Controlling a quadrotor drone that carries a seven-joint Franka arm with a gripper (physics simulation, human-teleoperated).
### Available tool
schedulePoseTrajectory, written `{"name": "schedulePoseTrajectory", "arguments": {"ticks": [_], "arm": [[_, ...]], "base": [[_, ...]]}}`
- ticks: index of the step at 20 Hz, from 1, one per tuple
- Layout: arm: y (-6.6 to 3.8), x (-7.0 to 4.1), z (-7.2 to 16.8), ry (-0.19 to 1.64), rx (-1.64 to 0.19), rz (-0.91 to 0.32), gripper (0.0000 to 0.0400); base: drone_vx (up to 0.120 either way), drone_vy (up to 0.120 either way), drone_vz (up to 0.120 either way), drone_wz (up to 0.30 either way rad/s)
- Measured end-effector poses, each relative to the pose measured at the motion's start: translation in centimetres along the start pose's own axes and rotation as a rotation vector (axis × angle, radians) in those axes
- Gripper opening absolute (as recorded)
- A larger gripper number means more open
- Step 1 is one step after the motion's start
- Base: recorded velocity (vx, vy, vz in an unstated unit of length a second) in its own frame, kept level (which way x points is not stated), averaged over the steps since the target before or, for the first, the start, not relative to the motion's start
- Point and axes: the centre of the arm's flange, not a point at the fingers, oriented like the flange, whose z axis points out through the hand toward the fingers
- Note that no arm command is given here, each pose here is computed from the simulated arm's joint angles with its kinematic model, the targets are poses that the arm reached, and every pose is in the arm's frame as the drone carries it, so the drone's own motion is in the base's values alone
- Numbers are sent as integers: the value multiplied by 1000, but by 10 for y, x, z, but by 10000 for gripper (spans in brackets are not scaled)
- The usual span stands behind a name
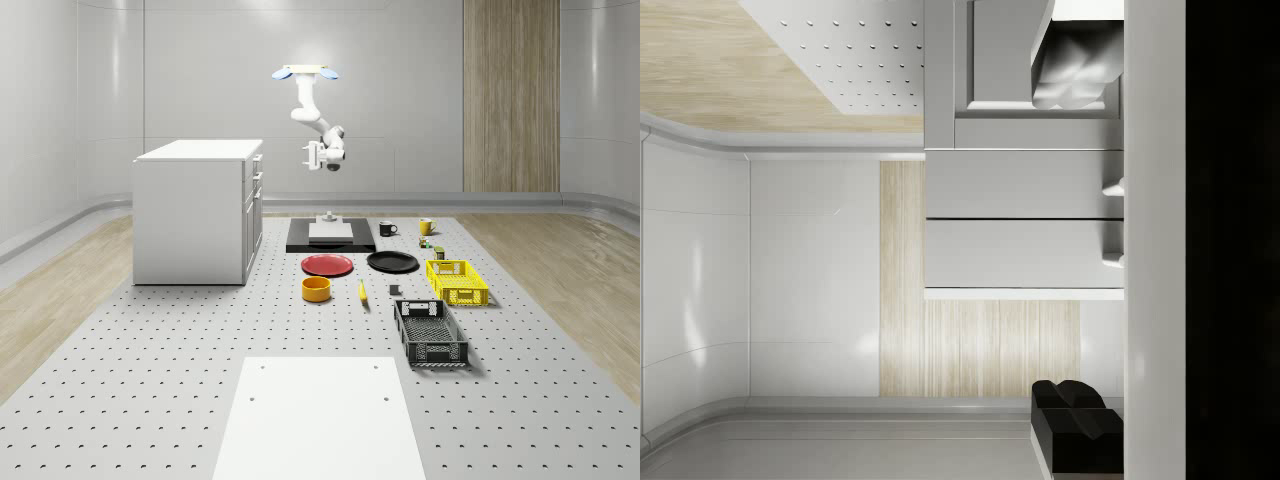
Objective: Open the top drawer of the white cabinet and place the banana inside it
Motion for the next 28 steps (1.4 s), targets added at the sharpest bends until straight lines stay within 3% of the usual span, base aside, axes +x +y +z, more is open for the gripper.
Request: {"name": "schedulePoseTrajectory", "arguments": {"ticks": [28], "arm": [[0,0,0,0,0,0,400]], "base": [[120,0,0,0]]}}
